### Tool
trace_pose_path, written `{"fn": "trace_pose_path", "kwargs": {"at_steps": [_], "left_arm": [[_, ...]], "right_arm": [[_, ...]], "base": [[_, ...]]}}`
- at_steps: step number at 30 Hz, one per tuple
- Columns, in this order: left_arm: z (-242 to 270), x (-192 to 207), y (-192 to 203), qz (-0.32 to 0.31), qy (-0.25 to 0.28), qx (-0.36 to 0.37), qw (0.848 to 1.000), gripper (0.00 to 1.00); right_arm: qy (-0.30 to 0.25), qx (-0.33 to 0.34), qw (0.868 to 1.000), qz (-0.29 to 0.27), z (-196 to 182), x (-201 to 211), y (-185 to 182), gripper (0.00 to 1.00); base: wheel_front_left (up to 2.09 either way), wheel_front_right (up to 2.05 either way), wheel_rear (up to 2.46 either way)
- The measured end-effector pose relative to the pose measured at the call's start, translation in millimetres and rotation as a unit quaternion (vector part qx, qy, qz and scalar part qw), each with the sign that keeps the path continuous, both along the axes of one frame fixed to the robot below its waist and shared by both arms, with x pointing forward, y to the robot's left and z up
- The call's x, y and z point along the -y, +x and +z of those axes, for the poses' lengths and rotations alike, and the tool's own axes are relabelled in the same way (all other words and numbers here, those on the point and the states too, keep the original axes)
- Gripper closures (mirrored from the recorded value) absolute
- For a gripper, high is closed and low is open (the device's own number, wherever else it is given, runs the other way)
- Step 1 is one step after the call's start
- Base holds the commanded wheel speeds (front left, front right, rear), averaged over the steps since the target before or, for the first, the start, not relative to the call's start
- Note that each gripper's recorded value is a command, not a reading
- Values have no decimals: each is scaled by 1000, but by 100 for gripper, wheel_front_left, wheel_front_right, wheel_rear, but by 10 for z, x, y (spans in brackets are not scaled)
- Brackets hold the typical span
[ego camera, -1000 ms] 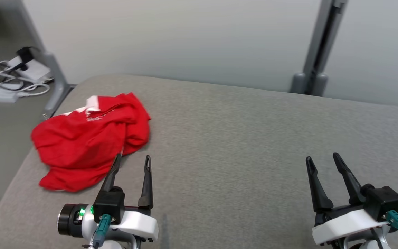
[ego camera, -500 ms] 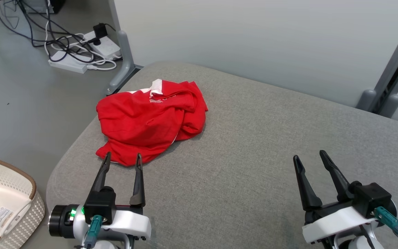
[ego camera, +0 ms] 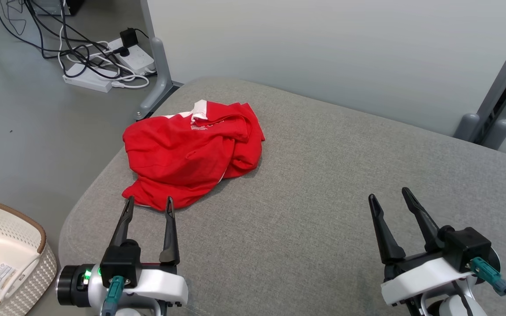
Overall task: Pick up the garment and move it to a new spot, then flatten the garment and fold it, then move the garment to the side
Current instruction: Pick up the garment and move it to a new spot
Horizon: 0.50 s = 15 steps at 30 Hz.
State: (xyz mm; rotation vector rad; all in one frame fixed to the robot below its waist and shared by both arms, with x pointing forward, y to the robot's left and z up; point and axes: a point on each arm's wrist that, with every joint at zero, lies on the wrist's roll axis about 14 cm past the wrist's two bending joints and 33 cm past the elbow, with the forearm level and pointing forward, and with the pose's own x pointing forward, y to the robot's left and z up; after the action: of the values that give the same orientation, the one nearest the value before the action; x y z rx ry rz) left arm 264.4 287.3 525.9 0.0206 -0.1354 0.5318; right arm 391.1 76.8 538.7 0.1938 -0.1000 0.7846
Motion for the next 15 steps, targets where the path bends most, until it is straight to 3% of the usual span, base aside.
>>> {"fn": "trace_pose_path", "kwargs": {"at_steps": [15], "left_arm": [[-82, -16, 118, -17, -5, -16, 1000, 0]], "right_arm": [[-1, -5, 1000, -22, -49, 153, 77, 0]], "base": [[0, 0, 0]]}}
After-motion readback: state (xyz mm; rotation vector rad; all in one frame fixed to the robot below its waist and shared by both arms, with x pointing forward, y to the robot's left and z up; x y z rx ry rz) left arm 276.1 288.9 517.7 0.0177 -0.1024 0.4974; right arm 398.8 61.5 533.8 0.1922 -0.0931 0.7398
